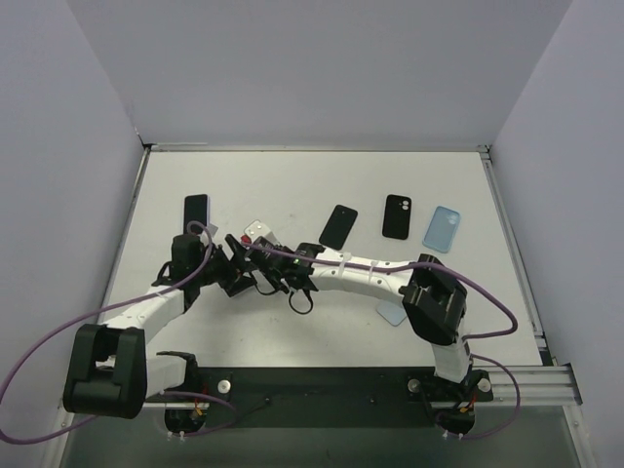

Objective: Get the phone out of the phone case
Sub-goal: Remove the phone case from the phone.

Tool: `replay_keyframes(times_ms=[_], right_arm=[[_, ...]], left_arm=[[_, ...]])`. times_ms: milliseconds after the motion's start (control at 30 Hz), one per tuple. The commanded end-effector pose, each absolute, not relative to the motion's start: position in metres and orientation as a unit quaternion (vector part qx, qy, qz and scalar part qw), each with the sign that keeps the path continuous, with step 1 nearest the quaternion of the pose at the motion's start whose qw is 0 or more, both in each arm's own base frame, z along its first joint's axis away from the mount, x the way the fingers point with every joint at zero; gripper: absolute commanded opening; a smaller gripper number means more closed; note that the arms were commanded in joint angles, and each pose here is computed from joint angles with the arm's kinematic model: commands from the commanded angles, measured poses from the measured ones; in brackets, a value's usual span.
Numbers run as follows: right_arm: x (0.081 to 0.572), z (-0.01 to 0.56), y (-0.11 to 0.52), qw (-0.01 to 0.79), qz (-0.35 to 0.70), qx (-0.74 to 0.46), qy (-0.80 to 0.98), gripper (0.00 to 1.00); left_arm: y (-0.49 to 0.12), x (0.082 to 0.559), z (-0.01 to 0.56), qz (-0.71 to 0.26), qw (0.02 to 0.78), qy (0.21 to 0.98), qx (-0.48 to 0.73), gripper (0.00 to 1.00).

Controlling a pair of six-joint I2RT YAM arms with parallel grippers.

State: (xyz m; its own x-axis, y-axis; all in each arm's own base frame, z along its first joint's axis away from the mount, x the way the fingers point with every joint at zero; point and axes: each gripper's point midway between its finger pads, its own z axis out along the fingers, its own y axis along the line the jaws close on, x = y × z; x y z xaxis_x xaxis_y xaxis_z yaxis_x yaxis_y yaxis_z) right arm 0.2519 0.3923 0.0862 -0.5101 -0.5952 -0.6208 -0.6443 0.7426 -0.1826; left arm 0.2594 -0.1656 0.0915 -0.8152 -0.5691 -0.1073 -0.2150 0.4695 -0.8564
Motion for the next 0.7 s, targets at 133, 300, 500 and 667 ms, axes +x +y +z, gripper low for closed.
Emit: replay_keyframes(times_ms=[133,300,500,667], right_arm=[[0.250,0.075,0.409,0.287,0.121,-0.322,0.894,0.00],[0.248,0.070,0.413,0.253,0.160,-0.306,0.904,0.00],[0.245,0.062,0.417,0.222,0.186,-0.299,0.909,0.00],[0.236,0.056,0.426,0.198,0.210,-0.302,0.908,0.00]], left_arm=[[-0.174,0.263,0.098,-0.475,0.217,0.832,-0.188,0.88],[-0.177,0.258,0.079,-0.428,0.199,0.865,-0.173,0.78],[-0.175,0.259,0.071,-0.411,0.199,0.871,-0.184,0.70],[-0.174,0.260,0.070,-0.405,0.202,0.872,-0.185,0.69]])
